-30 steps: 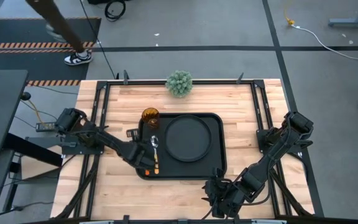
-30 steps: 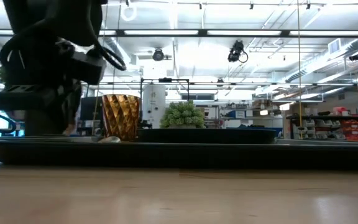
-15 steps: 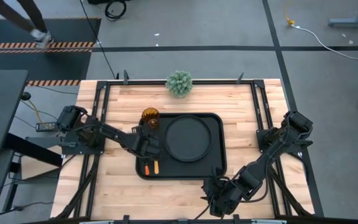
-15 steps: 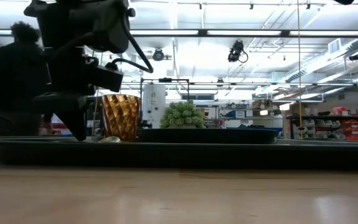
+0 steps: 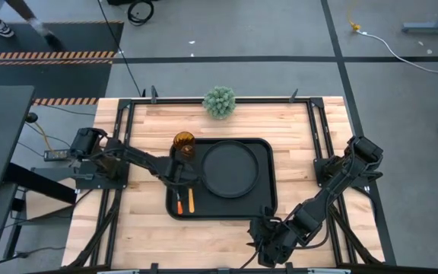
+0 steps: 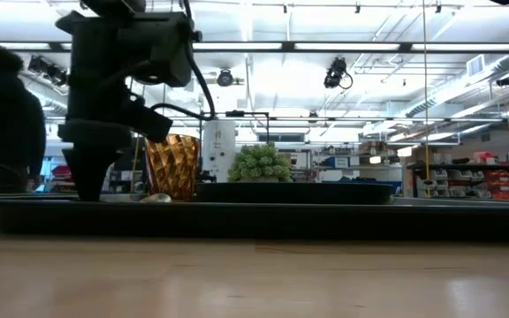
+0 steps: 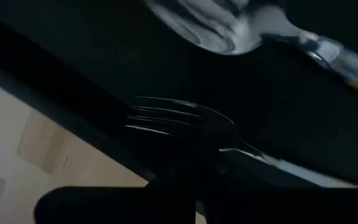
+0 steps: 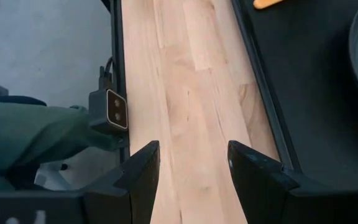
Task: Pick and place plate/cup/fork/spoon on tray
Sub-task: Adjust the orange fork and yellow spoon on the black tray, then return to Home Position
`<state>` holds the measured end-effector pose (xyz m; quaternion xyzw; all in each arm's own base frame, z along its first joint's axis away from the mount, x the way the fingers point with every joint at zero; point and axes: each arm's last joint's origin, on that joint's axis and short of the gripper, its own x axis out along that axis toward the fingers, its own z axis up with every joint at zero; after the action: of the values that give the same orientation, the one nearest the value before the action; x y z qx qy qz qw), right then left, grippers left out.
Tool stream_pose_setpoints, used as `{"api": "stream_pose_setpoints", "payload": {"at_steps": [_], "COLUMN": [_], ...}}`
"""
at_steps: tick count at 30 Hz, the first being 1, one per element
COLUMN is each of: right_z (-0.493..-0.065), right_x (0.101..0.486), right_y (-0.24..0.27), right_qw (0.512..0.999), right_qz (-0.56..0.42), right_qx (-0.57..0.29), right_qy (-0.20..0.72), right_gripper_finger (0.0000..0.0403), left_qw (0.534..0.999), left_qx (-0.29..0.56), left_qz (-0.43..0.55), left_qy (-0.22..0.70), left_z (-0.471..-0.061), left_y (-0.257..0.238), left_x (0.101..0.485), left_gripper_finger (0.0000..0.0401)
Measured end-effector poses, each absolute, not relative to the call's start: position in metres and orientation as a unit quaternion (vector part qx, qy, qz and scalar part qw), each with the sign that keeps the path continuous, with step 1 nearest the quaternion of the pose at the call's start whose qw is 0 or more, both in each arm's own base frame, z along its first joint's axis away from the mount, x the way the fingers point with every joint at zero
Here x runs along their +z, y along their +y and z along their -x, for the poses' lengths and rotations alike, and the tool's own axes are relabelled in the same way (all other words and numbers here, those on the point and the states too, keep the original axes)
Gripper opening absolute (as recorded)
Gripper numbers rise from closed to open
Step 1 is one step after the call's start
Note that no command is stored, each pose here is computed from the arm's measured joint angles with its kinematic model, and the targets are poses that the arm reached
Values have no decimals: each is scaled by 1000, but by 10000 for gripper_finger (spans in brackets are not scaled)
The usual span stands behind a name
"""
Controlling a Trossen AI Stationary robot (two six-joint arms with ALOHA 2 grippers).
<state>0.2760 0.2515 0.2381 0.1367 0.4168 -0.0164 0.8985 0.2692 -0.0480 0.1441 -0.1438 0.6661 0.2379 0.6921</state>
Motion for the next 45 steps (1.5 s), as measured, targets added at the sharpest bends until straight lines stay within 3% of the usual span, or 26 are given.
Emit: {"api": "stream_pose_setpoints", "payload": {"at_steps": [8,27,36,45], "right_z": [-278,-278,-277,-277], "right_x": [238,238,238,238], "right_y": [250,250,251,250], "right_qw": [894,890,885,895], "right_qz": [-160,-164,-169,-160], "right_qx": [-26,-19,-12,-31], "right_qy": [418,426,433,415], "right_gripper_finger": [197,197,197,197], "left_qw": [673,732,728,783], "left_qx": [267,220,242,220], "left_qz": [157,104,65,25], "left_qy": [672,637,638,582], "left_z": [-268,-281,-285,-297], "left_y": [-31,-28,-26,-59], "left_x": [144,145,159,171], "left_gripper_finger": [9,9,9,9]}}
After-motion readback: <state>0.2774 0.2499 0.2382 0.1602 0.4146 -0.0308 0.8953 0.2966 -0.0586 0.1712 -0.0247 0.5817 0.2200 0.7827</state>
